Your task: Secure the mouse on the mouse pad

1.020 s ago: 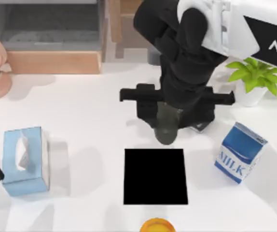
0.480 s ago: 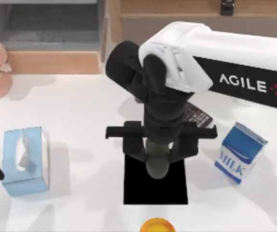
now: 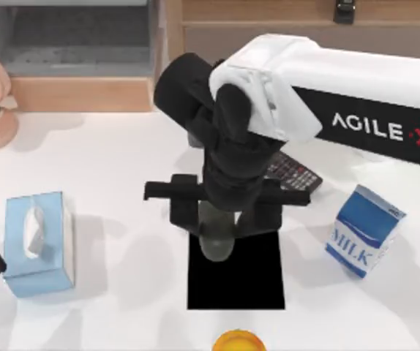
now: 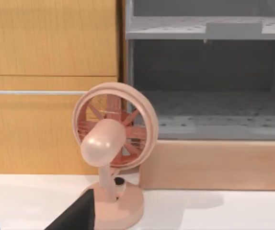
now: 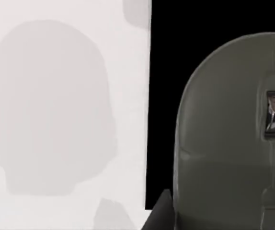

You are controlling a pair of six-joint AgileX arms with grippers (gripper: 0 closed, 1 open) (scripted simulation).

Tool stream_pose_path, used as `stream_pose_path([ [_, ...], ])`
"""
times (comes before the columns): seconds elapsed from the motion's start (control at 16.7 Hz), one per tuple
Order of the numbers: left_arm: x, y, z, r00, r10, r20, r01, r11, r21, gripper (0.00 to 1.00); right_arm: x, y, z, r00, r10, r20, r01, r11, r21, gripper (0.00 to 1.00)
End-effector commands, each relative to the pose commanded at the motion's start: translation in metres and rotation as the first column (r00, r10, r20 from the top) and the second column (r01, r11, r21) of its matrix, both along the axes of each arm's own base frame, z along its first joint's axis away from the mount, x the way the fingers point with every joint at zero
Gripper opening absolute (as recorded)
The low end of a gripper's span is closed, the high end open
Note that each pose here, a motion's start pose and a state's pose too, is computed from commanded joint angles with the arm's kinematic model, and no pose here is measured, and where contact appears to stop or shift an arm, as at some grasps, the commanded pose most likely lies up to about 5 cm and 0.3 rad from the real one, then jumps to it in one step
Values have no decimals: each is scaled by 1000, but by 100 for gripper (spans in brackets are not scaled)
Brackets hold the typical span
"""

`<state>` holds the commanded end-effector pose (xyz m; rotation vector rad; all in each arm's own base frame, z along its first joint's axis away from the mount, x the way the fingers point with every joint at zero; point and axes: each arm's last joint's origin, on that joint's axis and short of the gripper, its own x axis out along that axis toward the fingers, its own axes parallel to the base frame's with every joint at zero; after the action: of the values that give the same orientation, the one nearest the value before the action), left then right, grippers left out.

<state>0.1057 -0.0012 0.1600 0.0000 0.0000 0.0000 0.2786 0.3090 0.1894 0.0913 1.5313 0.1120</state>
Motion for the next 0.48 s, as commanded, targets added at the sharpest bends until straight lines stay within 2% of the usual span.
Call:
stream_pose_path([
  [0.24, 0, 0, 0, 1000, 0, 0, 0, 1000, 0, 100, 3, 2, -2, 999, 19, 32, -20, 999, 27, 0],
  [0.48, 0, 0, 0, 1000, 0, 0, 0, 1000, 0, 100, 3, -1, -15, 1000, 5, 22, -4, 1000, -16, 0],
])
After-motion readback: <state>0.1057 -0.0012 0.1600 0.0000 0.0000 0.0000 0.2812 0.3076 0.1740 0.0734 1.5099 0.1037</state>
